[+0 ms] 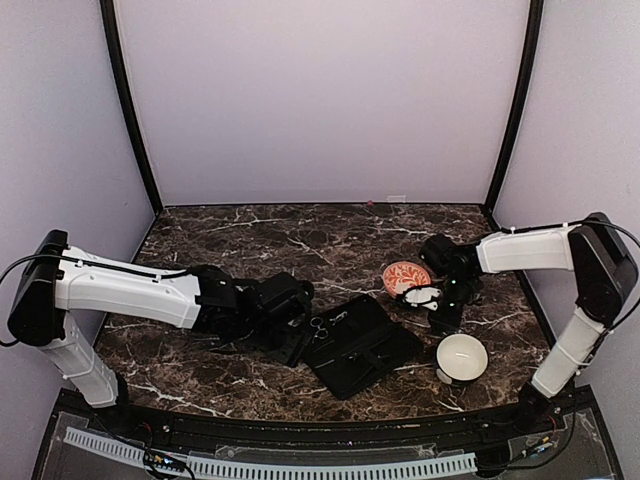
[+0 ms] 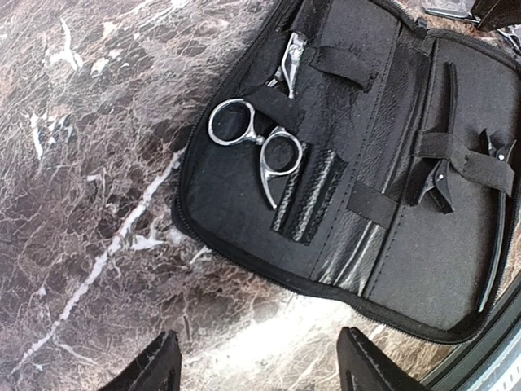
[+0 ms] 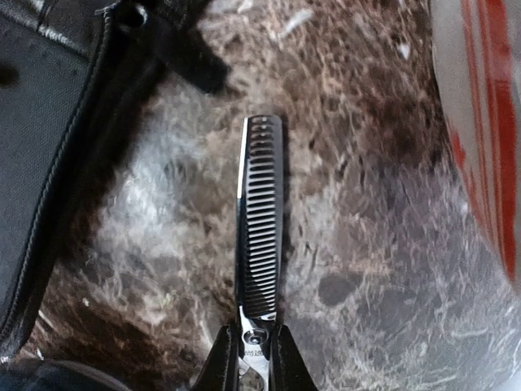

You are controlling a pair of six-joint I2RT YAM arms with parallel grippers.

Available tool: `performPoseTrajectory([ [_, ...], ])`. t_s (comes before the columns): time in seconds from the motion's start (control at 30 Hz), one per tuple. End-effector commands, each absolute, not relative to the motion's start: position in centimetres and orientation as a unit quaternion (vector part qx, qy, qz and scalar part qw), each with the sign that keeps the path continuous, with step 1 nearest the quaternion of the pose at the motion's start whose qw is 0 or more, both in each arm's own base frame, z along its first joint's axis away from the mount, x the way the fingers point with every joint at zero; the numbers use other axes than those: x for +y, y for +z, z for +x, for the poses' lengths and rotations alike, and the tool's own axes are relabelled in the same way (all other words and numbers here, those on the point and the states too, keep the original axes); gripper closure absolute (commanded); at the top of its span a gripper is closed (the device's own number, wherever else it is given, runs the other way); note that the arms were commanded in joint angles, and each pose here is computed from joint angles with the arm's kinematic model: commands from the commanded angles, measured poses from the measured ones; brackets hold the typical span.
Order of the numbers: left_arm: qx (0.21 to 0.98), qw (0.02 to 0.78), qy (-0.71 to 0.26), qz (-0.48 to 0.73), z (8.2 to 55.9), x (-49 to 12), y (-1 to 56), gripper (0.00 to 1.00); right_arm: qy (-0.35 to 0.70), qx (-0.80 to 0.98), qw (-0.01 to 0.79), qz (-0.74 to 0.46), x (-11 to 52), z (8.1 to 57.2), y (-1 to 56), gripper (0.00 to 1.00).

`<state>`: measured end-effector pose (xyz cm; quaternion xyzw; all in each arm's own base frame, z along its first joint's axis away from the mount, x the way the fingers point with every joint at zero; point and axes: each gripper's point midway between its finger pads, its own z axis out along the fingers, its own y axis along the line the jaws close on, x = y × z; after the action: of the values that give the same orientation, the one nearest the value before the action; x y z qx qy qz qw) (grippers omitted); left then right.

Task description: Sort the hair-cutting tools

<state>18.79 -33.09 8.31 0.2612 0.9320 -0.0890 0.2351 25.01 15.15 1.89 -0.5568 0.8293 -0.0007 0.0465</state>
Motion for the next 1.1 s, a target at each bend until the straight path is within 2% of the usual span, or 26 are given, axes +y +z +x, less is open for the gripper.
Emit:
performPoseTrajectory([
  [0.0,0.933,0.235,-0.099,0.256,18.6,-33.4,8.2,0.33,-0.020,0.831,0.065,-0.553,14.4,25.1,4.7,1.00],
  [0.27,0.932,0.240,-0.089,0.258,18.9,-33.2,8.2,0.33,-0.007,0.808,0.120,-0.576,16.1,25.7,9.8,1.00],
  [0.6,0.954,0.203,-0.100,0.196,17.6,-31.9,6.8,0.33,-0.087,0.689,0.143,-0.705,20.8,27.3,12.1,1.00],
  [0.8,0.964,0.199,-0.082,0.153,17.4,-30.0,6.2,0.32,-0.131,0.632,0.105,-0.757,23.2,27.9,10.4,1.00],
  [1.07,0.966,0.208,-0.125,0.093,19.2,-30.1,6.0,0.34,-0.151,0.601,0.077,-0.781,23.9,28.3,9.1,1.00],
])
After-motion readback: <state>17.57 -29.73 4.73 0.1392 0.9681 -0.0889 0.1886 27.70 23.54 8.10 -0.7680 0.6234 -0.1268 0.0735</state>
